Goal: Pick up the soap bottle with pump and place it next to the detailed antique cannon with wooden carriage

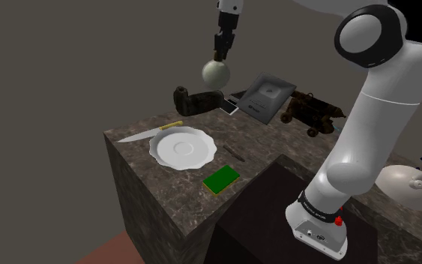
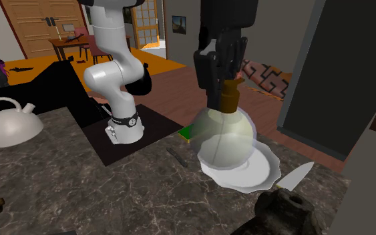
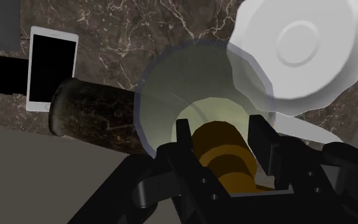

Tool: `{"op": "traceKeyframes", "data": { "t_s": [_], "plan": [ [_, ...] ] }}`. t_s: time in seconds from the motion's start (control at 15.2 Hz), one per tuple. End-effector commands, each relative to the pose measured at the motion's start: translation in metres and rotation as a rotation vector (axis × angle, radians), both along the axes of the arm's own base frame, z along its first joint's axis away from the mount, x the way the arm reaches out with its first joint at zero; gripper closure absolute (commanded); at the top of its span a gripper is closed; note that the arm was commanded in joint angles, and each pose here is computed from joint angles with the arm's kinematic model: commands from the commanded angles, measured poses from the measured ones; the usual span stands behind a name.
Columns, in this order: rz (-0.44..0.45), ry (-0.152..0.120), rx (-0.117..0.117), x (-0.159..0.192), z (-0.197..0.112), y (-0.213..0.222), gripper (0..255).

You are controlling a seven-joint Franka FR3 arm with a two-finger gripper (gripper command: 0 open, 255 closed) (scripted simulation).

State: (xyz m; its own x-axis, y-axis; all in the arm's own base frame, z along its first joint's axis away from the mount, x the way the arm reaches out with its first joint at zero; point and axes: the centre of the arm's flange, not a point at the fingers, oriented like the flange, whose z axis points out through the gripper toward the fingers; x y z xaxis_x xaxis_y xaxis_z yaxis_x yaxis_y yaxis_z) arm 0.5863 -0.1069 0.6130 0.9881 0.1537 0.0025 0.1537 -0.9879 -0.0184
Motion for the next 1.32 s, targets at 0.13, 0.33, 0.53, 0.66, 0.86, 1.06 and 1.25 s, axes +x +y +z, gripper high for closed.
{"op": "traceKeyframes", "data": {
  "t_s": [0.13,0.33,0.53,0.66,0.86,1.06,1.25],
  "plan": [
    [0.000,0.000,0.000,0.001,0.021,-0.001,255],
    [0.000,0.000,0.000,0.001,0.037,-0.001,255],
    [0.000,0.000,0.000,-0.010,0.043,-0.009,255],
    [0.000,0.000,0.000,-0.030,0.043,-0.025,255],
    [0.000,0.000,0.000,-0.061,0.043,-0.050,255],
    [0.000,0.000,0.000,-0.092,0.043,-0.074,255],
    [0.000,0.000,0.000,-0.123,0.043,-0.099,255]
  ]
}}
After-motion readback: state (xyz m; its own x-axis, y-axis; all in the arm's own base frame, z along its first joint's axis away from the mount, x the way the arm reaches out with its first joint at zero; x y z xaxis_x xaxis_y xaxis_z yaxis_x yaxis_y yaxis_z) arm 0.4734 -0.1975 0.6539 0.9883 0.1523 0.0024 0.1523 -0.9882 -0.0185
